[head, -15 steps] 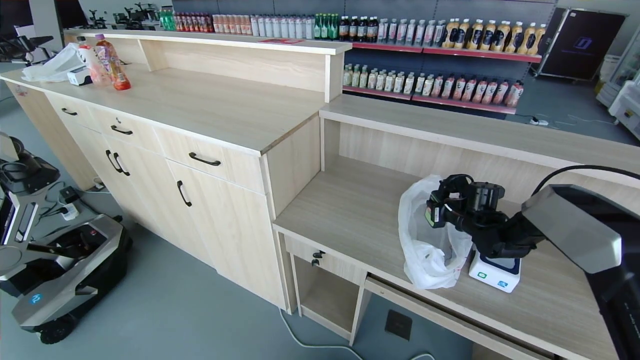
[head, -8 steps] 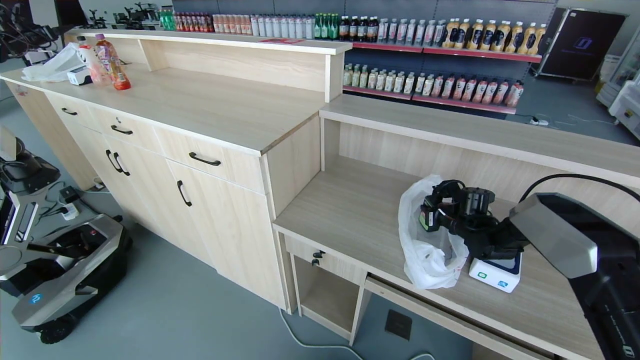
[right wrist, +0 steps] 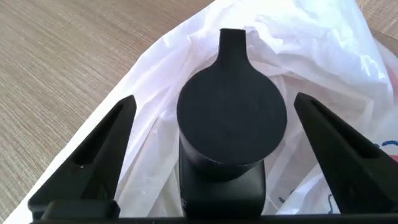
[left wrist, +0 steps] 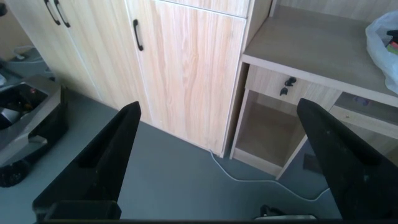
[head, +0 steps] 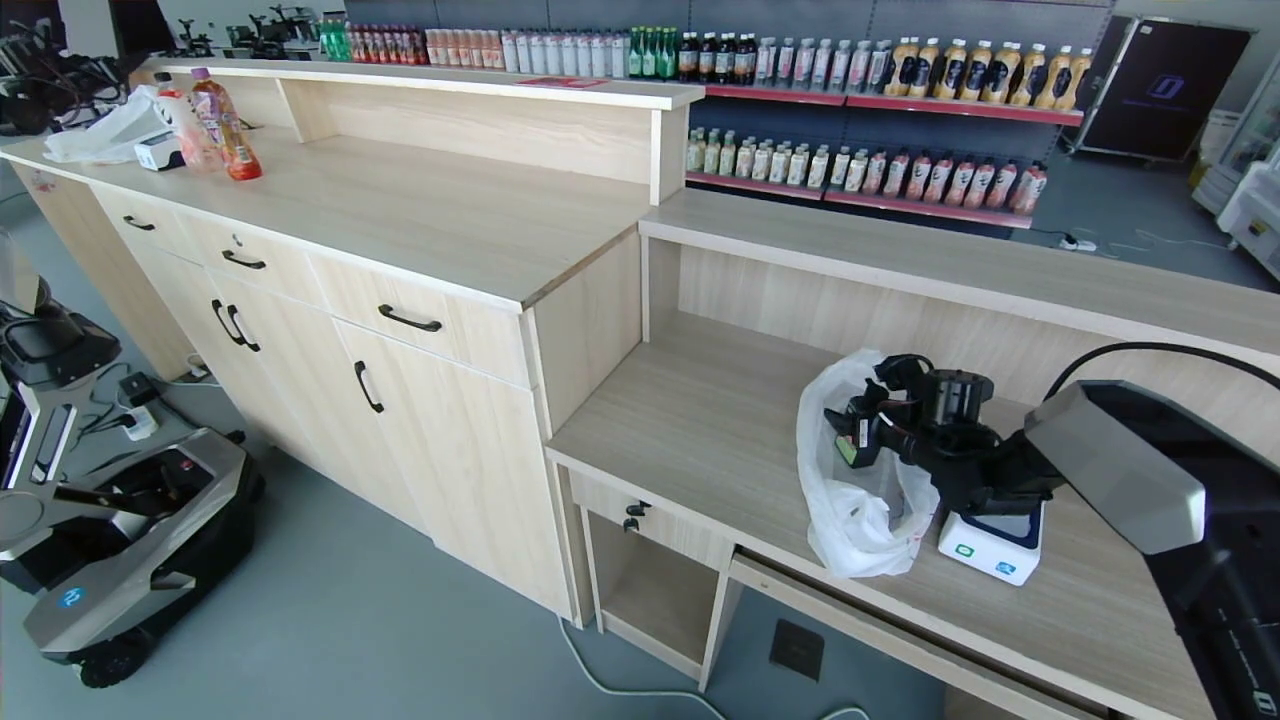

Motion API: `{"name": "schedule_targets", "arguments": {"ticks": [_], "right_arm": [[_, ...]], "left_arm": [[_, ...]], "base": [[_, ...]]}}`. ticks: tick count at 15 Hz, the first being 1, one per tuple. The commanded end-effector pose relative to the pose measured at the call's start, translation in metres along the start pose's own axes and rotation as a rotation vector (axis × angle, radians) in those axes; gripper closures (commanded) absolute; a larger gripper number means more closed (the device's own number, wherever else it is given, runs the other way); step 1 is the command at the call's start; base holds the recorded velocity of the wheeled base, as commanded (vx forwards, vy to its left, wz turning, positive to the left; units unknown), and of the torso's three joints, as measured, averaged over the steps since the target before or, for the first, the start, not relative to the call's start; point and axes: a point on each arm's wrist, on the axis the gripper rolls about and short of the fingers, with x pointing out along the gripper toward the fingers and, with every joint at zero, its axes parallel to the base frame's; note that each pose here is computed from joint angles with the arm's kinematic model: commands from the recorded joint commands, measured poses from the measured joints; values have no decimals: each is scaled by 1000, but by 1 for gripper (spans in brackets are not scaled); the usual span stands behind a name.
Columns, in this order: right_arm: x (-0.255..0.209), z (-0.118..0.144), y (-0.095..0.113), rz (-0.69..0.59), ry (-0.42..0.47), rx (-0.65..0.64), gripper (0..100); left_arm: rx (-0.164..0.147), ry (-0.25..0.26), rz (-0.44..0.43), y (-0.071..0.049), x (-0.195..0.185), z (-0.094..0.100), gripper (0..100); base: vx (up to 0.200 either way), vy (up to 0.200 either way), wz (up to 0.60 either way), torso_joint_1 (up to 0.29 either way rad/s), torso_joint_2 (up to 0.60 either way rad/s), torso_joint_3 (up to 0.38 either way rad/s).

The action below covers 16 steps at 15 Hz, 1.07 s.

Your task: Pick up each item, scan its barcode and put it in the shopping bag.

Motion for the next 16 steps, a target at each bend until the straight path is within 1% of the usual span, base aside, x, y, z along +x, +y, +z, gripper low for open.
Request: {"name": "schedule_targets", "arguments": {"ticks": [1,2,3,4,5,6,7,8,9,10,11,12,13,14,15,16], "right_arm": [[-21,32,-1,-2,-29,-4,0],[-37,51,0,-1,-43,-6,0],[-61,75,2,1,-66,-13,0],[-97,106,8,5,-101,-27,0],[-132,129,10,-1,-134,-54,0],[-171,145,10,-16,-158,-107,0],[-204,150,4,-50,-163,-172,0],[-231,152,-12,-120,-164,-257,0],[-250,157,-25,-175,-169,-284,0],[-262,165,-32,-215,-169,-274,0],[-269,173,-44,-272,-160,-243,0],[-274,183,-53,-366,-141,-172,0],[-273,192,-58,-462,-110,-63,0],[-271,207,-66,-589,-43,123,0],[-268,212,-71,-643,17,221,0],[-264,216,-78,-704,97,360,0]], "left_arm": [[0,0,0,0,0,0,0],[0,0,0,0,0,0,0],[0,0,0,0,0,0,0],[0,0,0,0,0,0,0],[0,0,0,0,0,0,0],[0,0,0,0,0,0,0],[0,0,0,0,0,0,0],[0,0,0,0,0,0,0],[0,0,0,0,0,0,0],[0,0,0,0,0,0,0],[0,0,0,0,0,0,0],[0,0,0,0,0,0,0],[0,0,0,0,0,0,0],[0,0,0,0,0,0,0],[0,0,0,0,0,0,0],[0,0,0,0,0,0,0]], "base": [[0,0,0,0,0,0],[0,0,0,0,0,0],[0,0,0,0,0,0],[0,0,0,0,0,0],[0,0,0,0,0,0],[0,0,0,0,0,0],[0,0,0,0,0,0],[0,0,-600,2,7,2],[0,0,-600,-2,2,2],[0,0,-600,-7,2,2],[0,0,-600,-2,7,7],[0,0,-600,7,7,2],[0,0,-600,2,-2,2],[0,0,-600,-2,7,2],[0,0,-600,2,-2,2],[0,0,-600,2,-2,-2]]}}
